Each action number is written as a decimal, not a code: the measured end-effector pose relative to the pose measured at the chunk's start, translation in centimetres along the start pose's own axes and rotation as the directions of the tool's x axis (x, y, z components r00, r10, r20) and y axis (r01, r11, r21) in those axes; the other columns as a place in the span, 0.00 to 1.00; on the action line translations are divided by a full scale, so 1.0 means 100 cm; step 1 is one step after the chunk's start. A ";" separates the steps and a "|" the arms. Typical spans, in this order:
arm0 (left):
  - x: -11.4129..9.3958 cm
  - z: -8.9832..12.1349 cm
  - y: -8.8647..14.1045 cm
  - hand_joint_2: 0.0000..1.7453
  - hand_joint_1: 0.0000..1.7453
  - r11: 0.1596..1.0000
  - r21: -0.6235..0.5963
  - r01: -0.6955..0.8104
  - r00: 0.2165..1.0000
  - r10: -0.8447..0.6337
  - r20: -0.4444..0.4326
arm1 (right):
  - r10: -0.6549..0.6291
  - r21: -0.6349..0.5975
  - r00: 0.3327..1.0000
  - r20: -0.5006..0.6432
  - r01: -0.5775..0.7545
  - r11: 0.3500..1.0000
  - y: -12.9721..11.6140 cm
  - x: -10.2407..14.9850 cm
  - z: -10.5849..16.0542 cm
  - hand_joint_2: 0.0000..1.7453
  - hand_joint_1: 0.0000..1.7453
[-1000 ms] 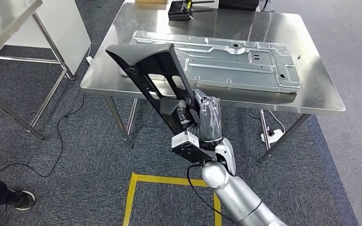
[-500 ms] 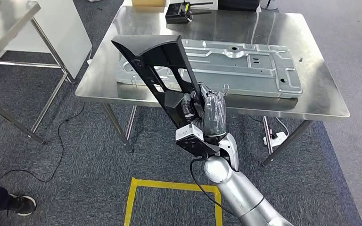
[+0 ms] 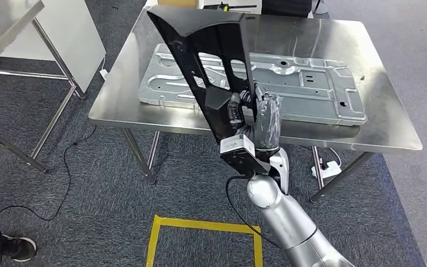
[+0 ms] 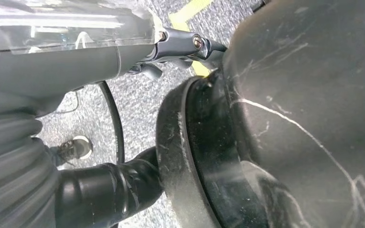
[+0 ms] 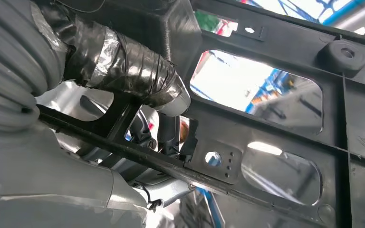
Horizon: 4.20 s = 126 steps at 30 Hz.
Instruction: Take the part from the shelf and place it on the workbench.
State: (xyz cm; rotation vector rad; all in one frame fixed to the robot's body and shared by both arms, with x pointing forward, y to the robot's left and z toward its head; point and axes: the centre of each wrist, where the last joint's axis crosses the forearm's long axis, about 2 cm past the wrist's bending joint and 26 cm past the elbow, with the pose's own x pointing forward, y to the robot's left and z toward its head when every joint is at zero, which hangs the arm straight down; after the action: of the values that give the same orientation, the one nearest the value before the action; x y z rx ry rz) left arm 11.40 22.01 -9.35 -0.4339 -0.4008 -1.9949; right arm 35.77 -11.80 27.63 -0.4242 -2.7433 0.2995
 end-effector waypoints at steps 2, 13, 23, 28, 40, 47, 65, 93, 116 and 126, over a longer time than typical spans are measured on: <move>0.000 0.000 0.000 1.00 0.00 1.000 -0.003 0.003 1.000 -0.003 0.000 | 0.014 -0.018 1.000 0.014 -0.014 1.000 -0.005 -0.001 -0.009 1.00 1.00; 0.000 0.001 0.003 1.00 0.00 1.000 -0.009 0.016 1.000 -0.016 0.001 | 0.037 -0.054 0.999 0.030 -0.036 0.998 -0.016 -0.003 -0.026 1.00 1.00; -0.003 0.002 0.003 1.00 0.00 1.000 -0.023 0.020 1.000 -0.020 0.005 | 0.061 -0.109 0.998 0.033 -0.058 0.992 -0.034 -0.010 -0.054 1.00 1.00; -0.004 0.003 0.003 1.00 0.00 0.999 -0.026 0.025 1.000 -0.025 0.003 | 0.058 -0.104 0.998 0.039 -0.054 0.993 -0.036 -0.011 -0.060 1.00 1.00; -0.004 0.003 0.005 1.00 0.00 0.999 -0.031 0.034 0.999 -0.034 0.008 | 0.068 -0.099 0.997 0.021 -0.066 0.993 -0.038 -0.017 -0.069 1.00 1.00; -0.005 0.004 0.006 1.00 0.00 0.999 -0.041 0.029 1.000 -0.029 0.009 | 0.075 -0.093 0.997 0.019 -0.073 0.993 -0.038 -0.019 -0.074 1.00 1.00; -0.007 0.005 0.005 0.75 0.00 0.998 -0.041 0.038 0.999 -0.037 0.015 | 0.077 -0.073 0.997 -0.003 -0.077 0.994 -0.035 -0.022 -0.072 1.00 0.97; -0.011 0.010 0.018 0.00 0.00 0.984 -0.062 0.164 0.986 -0.166 -0.011 | 0.709 0.080 0.682 0.182 -0.728 0.681 -0.012 -0.039 -0.137 1.00 1.00; -0.009 0.012 0.027 0.00 0.00 0.969 -0.089 0.231 0.972 -0.234 -0.016 | 0.824 0.345 0.536 0.182 -0.820 0.457 0.016 -0.074 -0.087 1.00 1.00; -0.008 0.012 0.031 0.00 0.00 0.963 -0.099 0.251 0.967 -0.254 -0.018 | 0.827 0.388 0.517 0.223 -0.825 0.411 0.021 -0.078 -0.071 1.00 1.00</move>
State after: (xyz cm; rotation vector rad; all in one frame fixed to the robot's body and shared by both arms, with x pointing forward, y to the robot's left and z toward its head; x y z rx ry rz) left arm 14.62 21.83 -8.38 -0.4284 -0.3557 -2.2733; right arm 45.89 -11.27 31.21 -1.6311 -2.0763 1.1507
